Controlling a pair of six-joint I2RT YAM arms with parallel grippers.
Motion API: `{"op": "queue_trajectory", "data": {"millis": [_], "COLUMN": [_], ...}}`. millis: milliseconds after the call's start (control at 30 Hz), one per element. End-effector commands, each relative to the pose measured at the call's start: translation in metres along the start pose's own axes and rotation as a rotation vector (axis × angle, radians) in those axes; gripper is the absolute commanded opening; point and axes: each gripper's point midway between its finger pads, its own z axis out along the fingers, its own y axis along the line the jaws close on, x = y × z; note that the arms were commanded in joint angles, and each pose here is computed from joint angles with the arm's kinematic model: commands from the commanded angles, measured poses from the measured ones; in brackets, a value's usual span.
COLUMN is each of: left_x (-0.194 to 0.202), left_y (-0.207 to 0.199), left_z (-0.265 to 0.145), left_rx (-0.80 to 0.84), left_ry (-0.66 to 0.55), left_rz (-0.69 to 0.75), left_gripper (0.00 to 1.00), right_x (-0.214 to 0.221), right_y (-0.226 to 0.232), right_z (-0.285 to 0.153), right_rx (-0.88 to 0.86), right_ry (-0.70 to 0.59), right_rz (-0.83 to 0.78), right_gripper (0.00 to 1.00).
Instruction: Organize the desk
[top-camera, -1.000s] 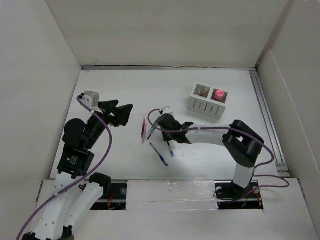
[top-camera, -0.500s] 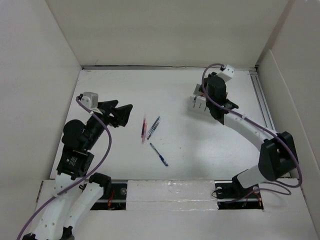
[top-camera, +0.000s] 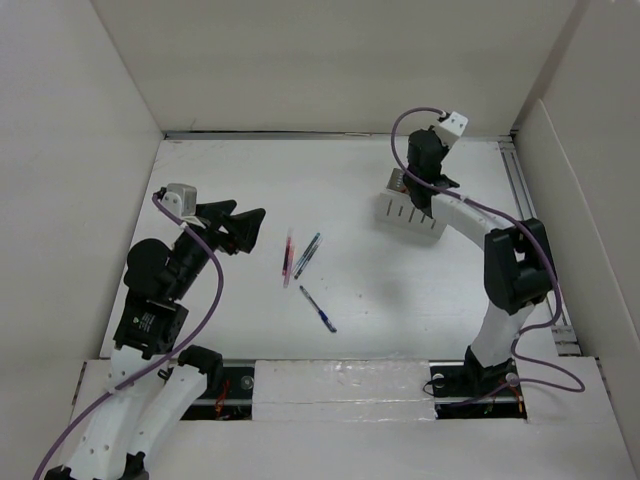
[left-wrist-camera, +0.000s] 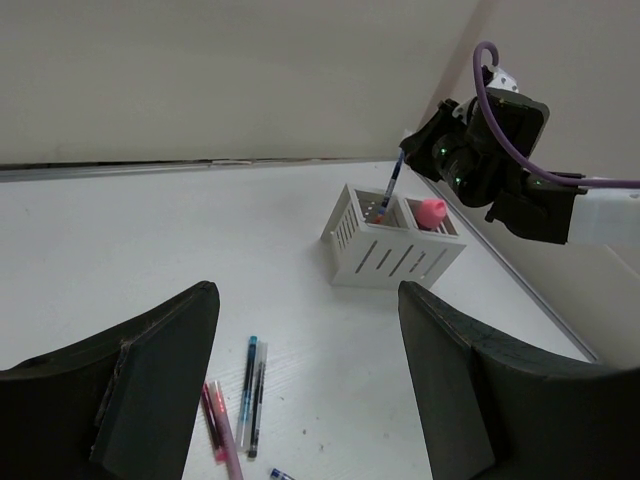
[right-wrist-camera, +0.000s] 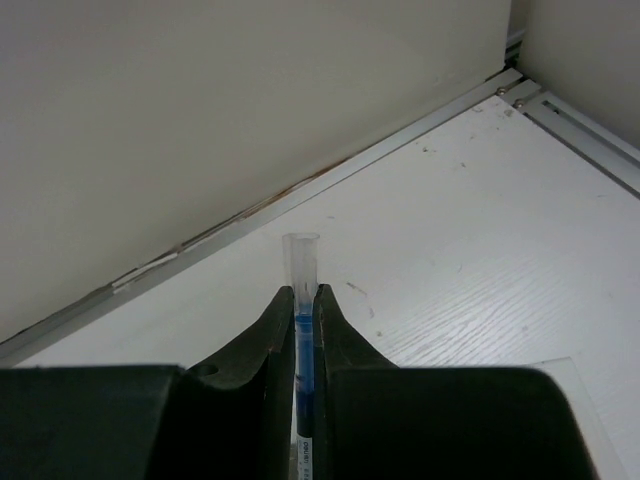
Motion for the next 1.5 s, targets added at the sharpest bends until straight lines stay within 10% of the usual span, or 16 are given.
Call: {"op": "queue_trajectory", "data": {"millis": [0, 567, 767, 1033, 1233, 1467], "left_x": [-0.010, -0.008, -0.010, -0.011, -0.014, -0.014], "left_y": [-0.006, -0.006, -0.006, -0.007, -0.006, -0.004], "left_z": [0.001, 0.002, 0.000, -0.001, -0.002, -0.002], "left_rx": [0.024, 0.030, 0.028, 0.029, 0.020, 0.009], "left_ry": [-0.031, -0.025, -0.032, -0.037, -0.051, -0.052], "left_rz": [0.016, 0.012, 0.015, 0.017, 0.014, 0.015], "left_gripper": [0.68, 0.68, 0.66, 0.38, 0.35, 0.47], "right_x": [-0.011, -0.039, -0.010, 0.124, 0.188, 0.239], "right_y": [0.001, 0.010, 0.050, 0.091, 0.084, 0.088], "right_z": [-0.017, -0.084, -0.142, -0.284, -0.361, -0.379], "right_rx": [0.060, -0.097, -0.408, -0.822, -0.986, -0.994], "right_ry": [-0.084, -0.051, 0.142, 0.494, 0.689, 0.796], "right_rz": [-0.021, 0.030, 0.105, -0.192, -0.314, -0.453], "right_gripper": [0.02, 0.41, 0.01, 0.00, 0.45, 0.50]}}
